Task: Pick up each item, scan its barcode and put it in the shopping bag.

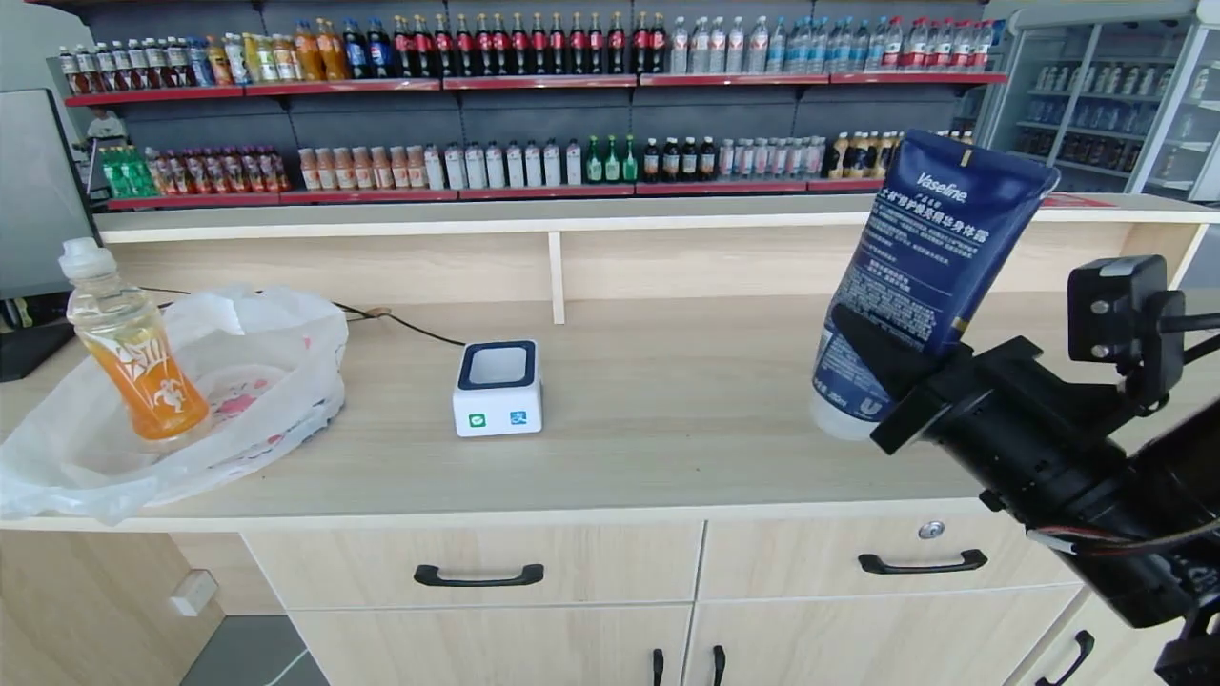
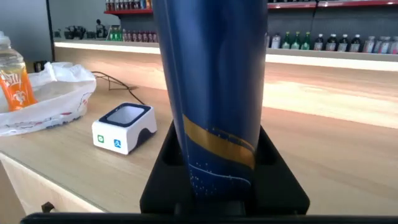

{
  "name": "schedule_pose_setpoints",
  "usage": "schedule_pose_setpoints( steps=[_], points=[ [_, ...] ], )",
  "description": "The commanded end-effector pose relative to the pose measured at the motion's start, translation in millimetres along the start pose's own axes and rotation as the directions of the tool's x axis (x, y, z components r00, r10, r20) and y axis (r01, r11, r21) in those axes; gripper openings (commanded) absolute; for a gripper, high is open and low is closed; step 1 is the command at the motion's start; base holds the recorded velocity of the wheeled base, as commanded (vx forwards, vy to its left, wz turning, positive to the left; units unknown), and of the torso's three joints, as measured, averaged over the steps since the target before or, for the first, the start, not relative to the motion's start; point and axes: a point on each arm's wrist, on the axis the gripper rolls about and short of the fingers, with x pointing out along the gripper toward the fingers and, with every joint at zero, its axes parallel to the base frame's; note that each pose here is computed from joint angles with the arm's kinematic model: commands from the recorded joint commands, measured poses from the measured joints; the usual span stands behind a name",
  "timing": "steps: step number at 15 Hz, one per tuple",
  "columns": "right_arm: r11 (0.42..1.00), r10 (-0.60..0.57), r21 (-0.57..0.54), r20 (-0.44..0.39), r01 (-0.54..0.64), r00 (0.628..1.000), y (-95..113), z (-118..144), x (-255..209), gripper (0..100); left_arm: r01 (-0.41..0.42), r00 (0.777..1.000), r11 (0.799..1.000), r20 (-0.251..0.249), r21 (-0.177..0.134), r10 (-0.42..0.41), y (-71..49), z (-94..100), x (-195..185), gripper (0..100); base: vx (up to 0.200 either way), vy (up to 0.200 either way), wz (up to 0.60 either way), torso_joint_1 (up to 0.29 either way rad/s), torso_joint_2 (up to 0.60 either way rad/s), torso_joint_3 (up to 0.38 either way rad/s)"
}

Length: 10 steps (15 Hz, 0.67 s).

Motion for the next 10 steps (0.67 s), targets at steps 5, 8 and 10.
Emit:
schedule_pose_setpoints(
  steps=[5, 8, 10],
  points=[
    [0.999, -0.043, -0.016, -0.010, 0.043, 0.999, -10.0, -2.1, -5.6, 0, 0.000, 1.000, 1.000, 0.000, 0.001, 0.000, 0.0, 0.0, 0.0, 100, 0.000, 0.080, 0.00, -0.001, 0.00, 0.002],
    [0.997, -0.071, -0.030, -0.010, 0.070, 0.997, -16.9, -1.4, -7.7, 0, 0.000, 1.000, 1.000, 0.000, -0.004, 0.000, 0.0, 0.0, 0.0, 100, 0.000, 0.200, 0.00, 0.012, 0.01, 0.001],
    [0.996, -0.085, -0.041, -0.010, 0.085, 0.996, -20.6, -1.5, -7.8, 0, 0.000, 1.000, 1.000, 0.000, -0.002, 0.000, 0.0, 0.0, 0.0, 100, 0.000, 0.200, 0.00, 0.005, 0.00, 0.002]
  ],
)
